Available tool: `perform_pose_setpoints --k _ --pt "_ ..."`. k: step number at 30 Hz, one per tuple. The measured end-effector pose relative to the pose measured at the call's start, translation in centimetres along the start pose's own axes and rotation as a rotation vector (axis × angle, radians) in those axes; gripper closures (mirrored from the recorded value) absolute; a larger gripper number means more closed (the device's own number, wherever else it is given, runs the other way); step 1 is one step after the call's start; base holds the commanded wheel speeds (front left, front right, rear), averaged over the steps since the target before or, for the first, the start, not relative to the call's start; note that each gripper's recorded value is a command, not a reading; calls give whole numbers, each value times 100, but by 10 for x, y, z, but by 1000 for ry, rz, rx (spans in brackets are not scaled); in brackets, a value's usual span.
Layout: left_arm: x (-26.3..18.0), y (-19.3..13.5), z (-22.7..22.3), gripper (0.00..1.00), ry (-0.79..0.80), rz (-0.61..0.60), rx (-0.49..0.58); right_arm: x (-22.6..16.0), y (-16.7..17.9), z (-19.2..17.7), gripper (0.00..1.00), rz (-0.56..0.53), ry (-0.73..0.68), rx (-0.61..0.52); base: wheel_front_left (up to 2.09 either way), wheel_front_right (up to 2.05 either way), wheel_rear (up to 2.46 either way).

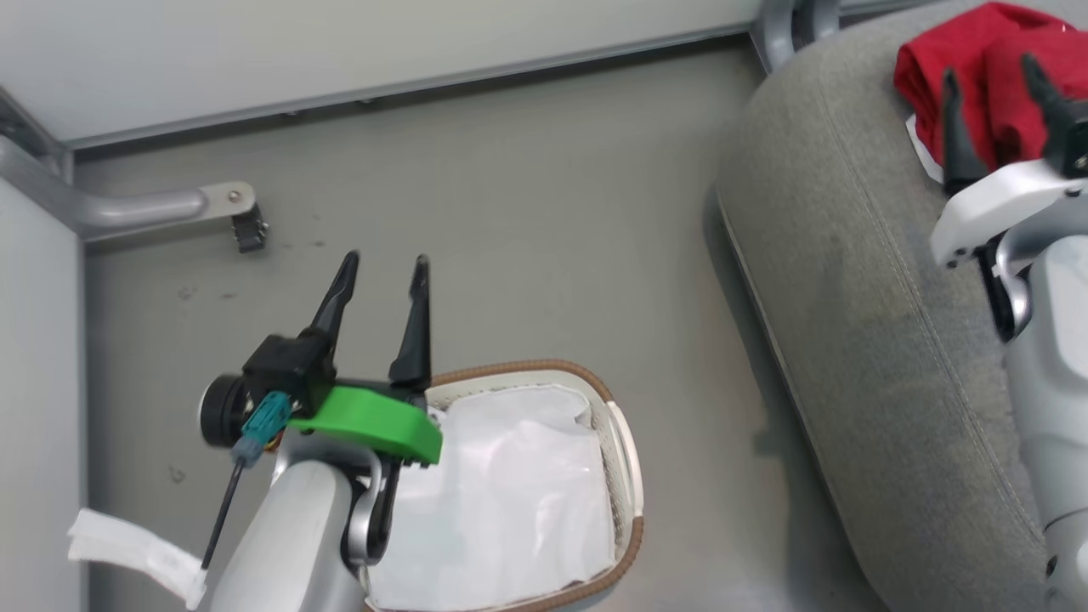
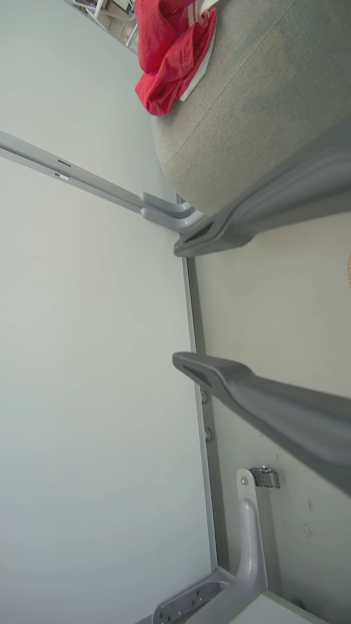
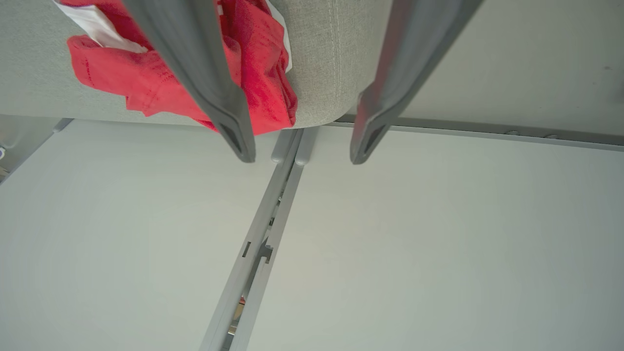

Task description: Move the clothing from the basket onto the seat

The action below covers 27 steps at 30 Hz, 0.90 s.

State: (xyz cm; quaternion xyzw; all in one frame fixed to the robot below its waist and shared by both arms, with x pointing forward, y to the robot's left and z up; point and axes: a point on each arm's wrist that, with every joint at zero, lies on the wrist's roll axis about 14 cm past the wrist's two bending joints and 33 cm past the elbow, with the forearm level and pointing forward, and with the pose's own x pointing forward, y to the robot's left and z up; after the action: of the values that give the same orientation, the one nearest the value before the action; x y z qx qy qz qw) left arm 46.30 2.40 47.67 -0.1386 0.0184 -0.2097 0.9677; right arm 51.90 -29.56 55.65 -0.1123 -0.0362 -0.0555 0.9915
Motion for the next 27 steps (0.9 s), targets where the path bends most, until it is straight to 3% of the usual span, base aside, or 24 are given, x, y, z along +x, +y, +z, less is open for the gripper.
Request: perform_pose_setpoints --k 12,18,27 --pt "-84 63 4 0 15 265 6 -45 79 9 0 104 -35 215 0 0 0" --pt "-122 75 4 0 8 342 -6 -78 110 8 0 168 -34 243 0 0 0" --pt "-154 77 9 0 -22 381 -5 -121 125 3 0 212 -34 314 0 0 0"
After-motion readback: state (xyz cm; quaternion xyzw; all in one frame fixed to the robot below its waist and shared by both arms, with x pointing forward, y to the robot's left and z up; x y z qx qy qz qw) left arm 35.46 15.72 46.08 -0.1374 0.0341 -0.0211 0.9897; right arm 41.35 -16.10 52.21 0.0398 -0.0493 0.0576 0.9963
